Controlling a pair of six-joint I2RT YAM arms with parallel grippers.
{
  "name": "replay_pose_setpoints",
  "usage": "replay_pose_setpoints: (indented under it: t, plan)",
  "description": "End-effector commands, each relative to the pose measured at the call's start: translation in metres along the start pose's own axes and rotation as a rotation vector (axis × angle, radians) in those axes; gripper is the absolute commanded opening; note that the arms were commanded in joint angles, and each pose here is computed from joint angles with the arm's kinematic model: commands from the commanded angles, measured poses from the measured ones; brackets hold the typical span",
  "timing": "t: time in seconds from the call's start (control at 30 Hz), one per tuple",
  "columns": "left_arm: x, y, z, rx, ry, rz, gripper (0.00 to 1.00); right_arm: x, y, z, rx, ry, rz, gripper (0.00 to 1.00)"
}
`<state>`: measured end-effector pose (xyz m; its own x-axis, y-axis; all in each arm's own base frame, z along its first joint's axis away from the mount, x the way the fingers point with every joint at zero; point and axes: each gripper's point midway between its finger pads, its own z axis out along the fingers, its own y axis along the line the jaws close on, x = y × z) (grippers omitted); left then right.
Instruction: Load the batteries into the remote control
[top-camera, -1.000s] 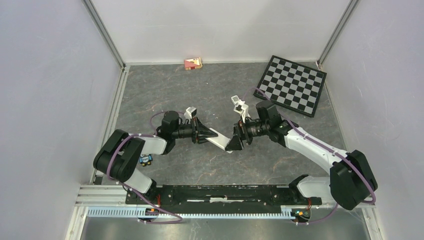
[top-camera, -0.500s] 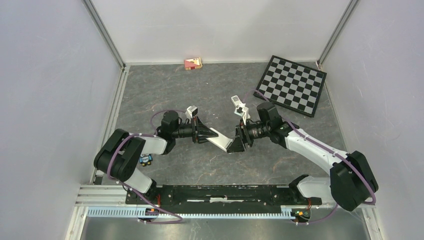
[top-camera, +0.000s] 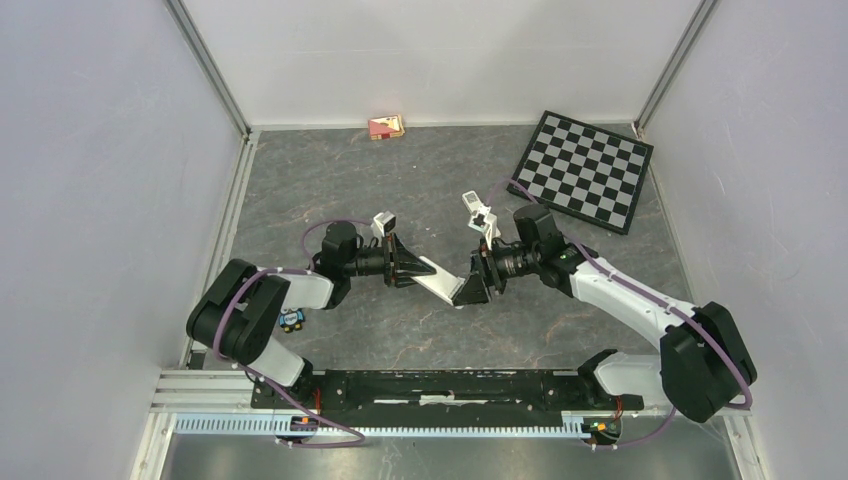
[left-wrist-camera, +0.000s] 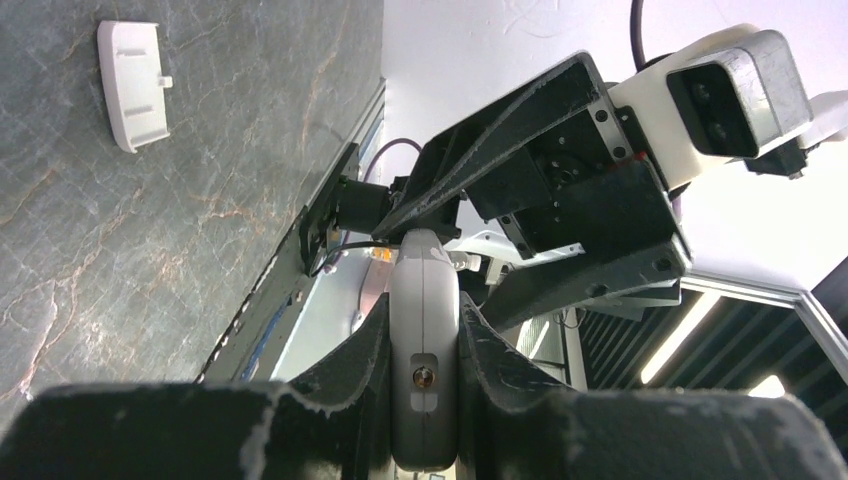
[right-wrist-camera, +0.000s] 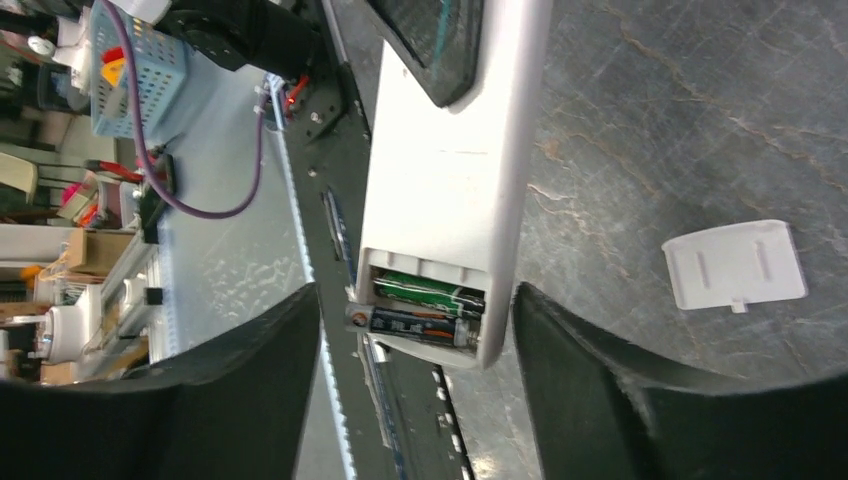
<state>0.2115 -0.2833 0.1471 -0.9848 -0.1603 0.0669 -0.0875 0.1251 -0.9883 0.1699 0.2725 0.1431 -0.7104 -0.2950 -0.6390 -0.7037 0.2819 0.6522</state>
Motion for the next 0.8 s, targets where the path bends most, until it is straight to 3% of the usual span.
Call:
replay_pose_setpoints:
  t: [0.0,0.07,0.13,0.57,0.77]
  plan:
    - [-0.001,-0.013,0.0,0.022,0.004,0.048,0.02,-0.016,0.015,-0.003,-0.056,-0.063,-0.084,0.83]
    - [0.0,-0.011,0.0,0.016,0.005,0.048,0.02,-0.019,0.019,-0.005,-0.067,-0.084,-0.098,0.88]
    - [0.0,-0.01,0.0,0.014,0.005,0.048,0.02,-0.02,0.022,-0.005,-0.079,-0.091,-0.095,0.87]
    - [0.0,-0.014,-0.001,0.022,0.0,0.055,0.02,-0.008,0.012,-0.001,-0.073,-0.057,-0.058,0.54]
    - [0.0,-0.016,-0.001,0.024,-0.001,0.057,0.02,-0.006,0.008,0.0,-0.053,-0.053,-0.061,0.57]
